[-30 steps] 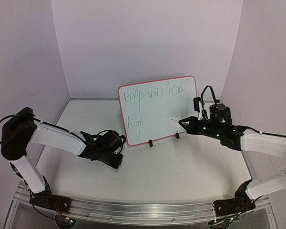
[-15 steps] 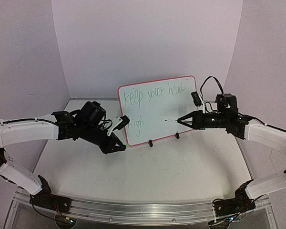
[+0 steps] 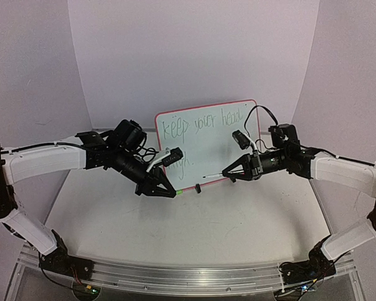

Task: Write a sentence on the whiteboard
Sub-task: Insert the whiteboard marker into the pen cap.

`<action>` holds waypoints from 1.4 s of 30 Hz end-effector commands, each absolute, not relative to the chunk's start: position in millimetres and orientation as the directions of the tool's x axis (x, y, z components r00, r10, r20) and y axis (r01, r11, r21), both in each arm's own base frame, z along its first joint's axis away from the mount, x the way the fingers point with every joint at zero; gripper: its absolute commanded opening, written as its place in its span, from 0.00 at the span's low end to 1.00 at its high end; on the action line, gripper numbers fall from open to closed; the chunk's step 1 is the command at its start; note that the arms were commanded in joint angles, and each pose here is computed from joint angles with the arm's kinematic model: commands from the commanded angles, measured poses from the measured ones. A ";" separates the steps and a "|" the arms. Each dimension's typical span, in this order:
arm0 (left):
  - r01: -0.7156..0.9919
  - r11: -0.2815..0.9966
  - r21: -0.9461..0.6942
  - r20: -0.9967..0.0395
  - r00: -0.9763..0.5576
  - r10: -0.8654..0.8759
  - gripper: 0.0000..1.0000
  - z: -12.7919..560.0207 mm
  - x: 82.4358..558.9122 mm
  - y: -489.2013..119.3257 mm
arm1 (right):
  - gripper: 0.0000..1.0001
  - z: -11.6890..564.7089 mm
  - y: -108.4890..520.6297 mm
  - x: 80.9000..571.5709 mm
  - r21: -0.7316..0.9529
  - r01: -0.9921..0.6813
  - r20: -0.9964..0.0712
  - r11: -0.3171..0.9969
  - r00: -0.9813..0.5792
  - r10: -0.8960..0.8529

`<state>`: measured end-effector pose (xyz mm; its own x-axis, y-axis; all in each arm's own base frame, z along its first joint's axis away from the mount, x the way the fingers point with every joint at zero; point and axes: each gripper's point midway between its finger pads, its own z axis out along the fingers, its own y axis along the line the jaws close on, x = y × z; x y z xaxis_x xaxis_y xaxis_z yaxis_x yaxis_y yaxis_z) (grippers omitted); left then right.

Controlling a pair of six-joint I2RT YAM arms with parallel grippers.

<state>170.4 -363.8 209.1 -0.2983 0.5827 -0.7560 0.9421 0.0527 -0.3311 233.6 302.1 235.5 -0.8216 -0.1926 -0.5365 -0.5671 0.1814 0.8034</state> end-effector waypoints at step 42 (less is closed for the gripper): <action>0.932 -0.070 -0.355 -0.779 -0.253 0.573 0.00 215.0 150.2 -368.0 | 0.00 234.4 362.7 200.6 0.849 -0.528 -0.492 -0.029 -0.769 -0.409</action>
<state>155.1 -366.8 213.5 -0.2693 0.5761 -0.7718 0.9339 -0.0395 -0.3553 199.1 356.2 223.7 -0.7989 -0.4043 -0.4454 -0.4942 0.0190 0.8691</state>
